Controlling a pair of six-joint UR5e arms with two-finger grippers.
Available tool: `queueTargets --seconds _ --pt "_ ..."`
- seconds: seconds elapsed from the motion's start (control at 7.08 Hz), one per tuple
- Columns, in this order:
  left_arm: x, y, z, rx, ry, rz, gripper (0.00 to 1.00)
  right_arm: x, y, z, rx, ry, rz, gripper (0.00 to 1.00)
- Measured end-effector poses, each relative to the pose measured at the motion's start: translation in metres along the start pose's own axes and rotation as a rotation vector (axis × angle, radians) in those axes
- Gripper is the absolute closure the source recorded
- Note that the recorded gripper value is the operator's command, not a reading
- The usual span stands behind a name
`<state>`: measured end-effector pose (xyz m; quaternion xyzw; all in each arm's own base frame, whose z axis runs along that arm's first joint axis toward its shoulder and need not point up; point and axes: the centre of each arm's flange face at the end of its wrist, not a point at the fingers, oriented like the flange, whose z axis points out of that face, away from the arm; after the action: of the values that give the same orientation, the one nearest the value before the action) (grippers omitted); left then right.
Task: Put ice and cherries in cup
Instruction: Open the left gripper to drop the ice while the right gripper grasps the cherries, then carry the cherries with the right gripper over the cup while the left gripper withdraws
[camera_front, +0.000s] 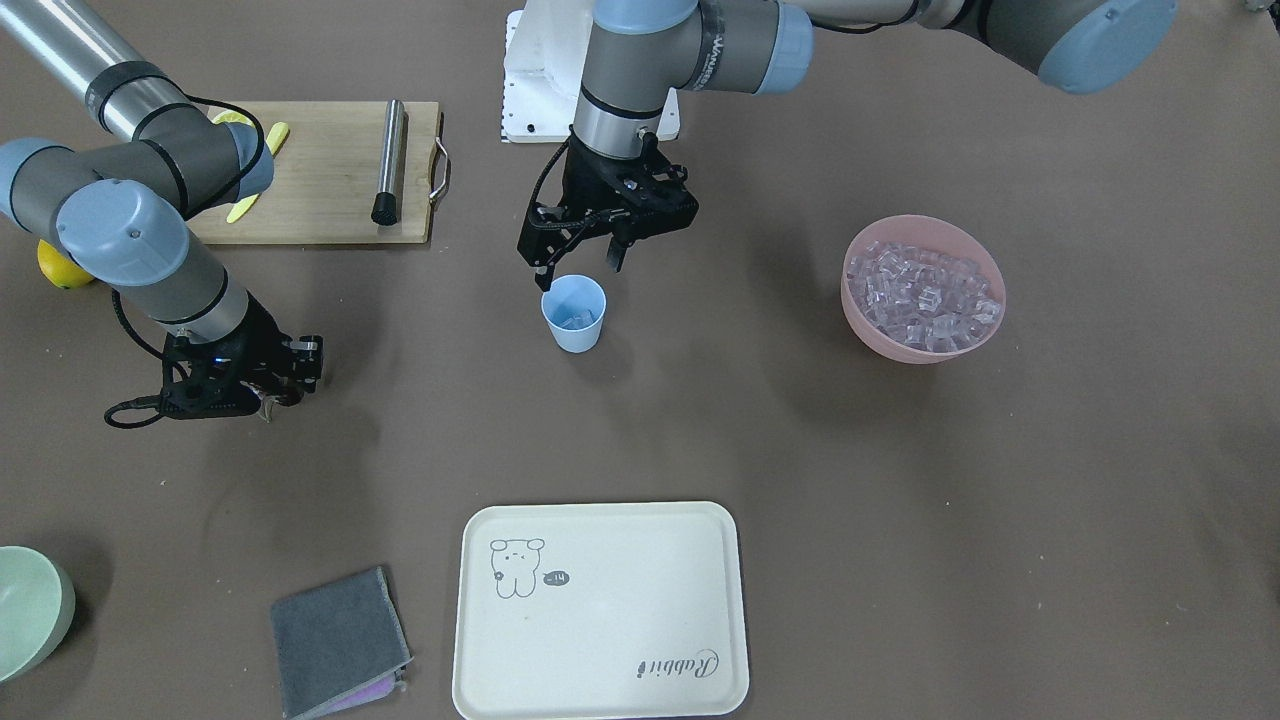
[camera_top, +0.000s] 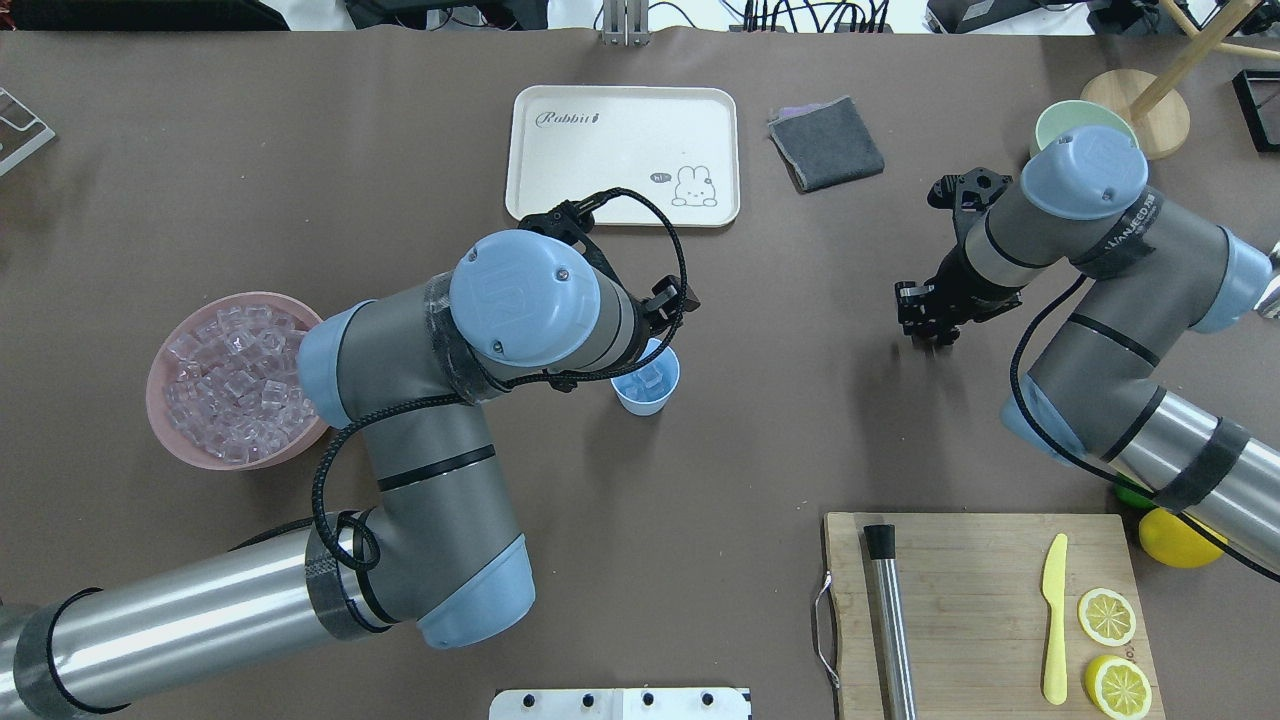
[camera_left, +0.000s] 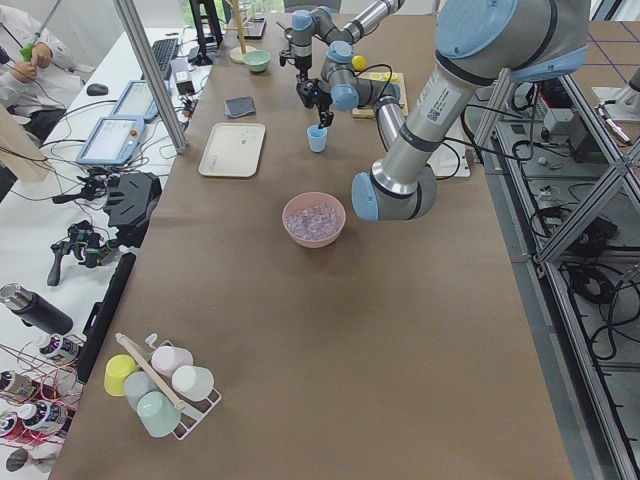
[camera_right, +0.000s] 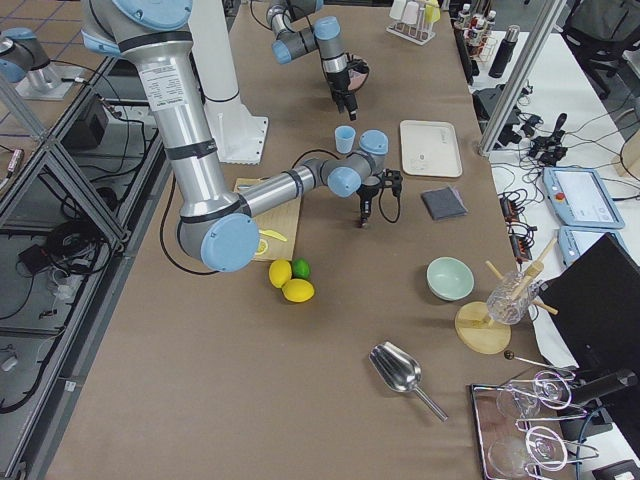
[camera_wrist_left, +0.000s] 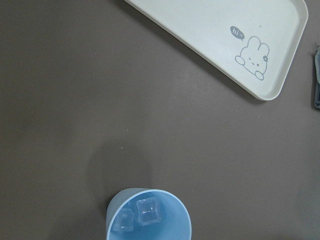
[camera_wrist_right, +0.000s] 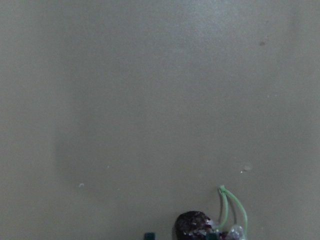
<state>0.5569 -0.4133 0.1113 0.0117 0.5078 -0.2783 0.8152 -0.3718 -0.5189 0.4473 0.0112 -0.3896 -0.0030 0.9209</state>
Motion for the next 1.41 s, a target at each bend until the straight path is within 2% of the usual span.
queueTargets --seconds 0.42,0.57,0.71,1.41 --pt "-0.001 0.001 0.001 0.001 -0.001 -0.007 0.02 0.006 0.0 0.004 -0.001 0.011 0.006 0.62" --pt "-0.001 0.001 0.001 0.003 -0.002 -0.01 0.02 0.007 0.0 0.005 -0.002 0.013 0.006 0.76" --pt "-0.001 0.001 0.002 0.005 -0.002 -0.011 0.02 0.007 0.0 0.006 -0.003 0.015 0.007 1.0" --pt "-0.001 0.0 0.0 0.004 0.001 -0.011 0.02 0.01 -0.005 -0.005 0.001 0.003 0.018 1.0"
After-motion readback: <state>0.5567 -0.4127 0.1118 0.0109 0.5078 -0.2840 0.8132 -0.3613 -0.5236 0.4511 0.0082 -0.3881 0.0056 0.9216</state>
